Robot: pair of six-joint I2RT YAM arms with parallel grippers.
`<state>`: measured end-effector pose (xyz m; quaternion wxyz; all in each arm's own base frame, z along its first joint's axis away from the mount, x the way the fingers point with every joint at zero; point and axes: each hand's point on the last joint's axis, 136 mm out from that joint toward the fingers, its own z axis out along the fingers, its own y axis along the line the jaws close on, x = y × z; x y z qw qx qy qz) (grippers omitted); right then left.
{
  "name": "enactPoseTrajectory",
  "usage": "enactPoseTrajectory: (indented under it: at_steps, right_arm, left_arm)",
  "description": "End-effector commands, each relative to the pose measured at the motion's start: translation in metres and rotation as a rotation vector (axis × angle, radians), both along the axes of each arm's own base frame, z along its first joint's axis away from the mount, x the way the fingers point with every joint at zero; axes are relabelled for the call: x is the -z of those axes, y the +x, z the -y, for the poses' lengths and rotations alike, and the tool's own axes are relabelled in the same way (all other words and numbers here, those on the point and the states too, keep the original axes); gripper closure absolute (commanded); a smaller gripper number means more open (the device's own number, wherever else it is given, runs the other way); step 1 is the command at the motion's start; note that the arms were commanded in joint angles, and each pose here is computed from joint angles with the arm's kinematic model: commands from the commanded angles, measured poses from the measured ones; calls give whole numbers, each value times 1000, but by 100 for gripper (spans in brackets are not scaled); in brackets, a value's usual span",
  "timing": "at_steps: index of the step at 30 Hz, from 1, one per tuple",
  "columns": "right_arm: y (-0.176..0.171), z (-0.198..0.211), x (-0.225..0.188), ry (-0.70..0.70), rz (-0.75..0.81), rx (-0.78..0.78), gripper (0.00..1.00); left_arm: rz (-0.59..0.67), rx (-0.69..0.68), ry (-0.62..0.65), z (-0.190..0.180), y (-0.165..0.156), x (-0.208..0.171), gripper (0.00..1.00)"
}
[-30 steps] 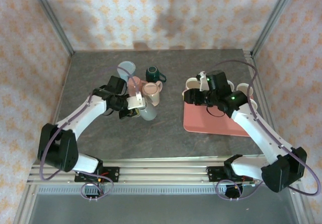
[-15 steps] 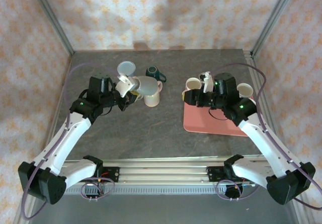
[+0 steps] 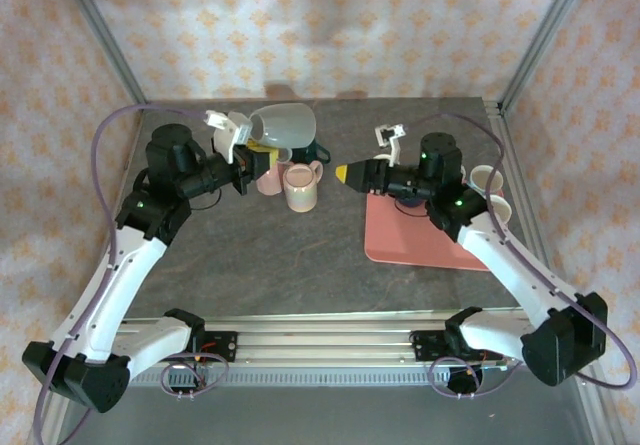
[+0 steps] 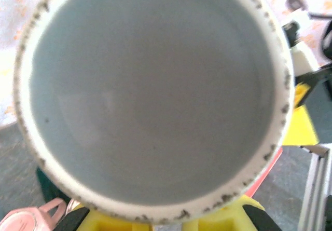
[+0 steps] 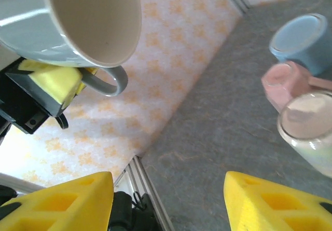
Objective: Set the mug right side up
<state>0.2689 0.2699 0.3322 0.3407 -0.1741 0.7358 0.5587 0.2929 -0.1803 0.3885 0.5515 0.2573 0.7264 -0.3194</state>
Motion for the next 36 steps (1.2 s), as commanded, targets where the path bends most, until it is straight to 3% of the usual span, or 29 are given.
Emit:
enactPoseTrajectory:
  at_steps: [1,9,20,36]
  right_arm:
    - [-11,-18,-38,108,150,-121,39]
    - [-24,-48,-55,127,298,-264,37]
    - [-29,-51,-89,198,355,-286,42]
    - [-19,-53,-109,252,358,-238,48]
  left_arm:
    - [160,91,-104,7,-28,-67,100]
    - [179,167,-186,16,-37,-92,100]
    - [178,201,-215,27,-35,-100,100]
    - [168,241,-232,44,-35,-107,100]
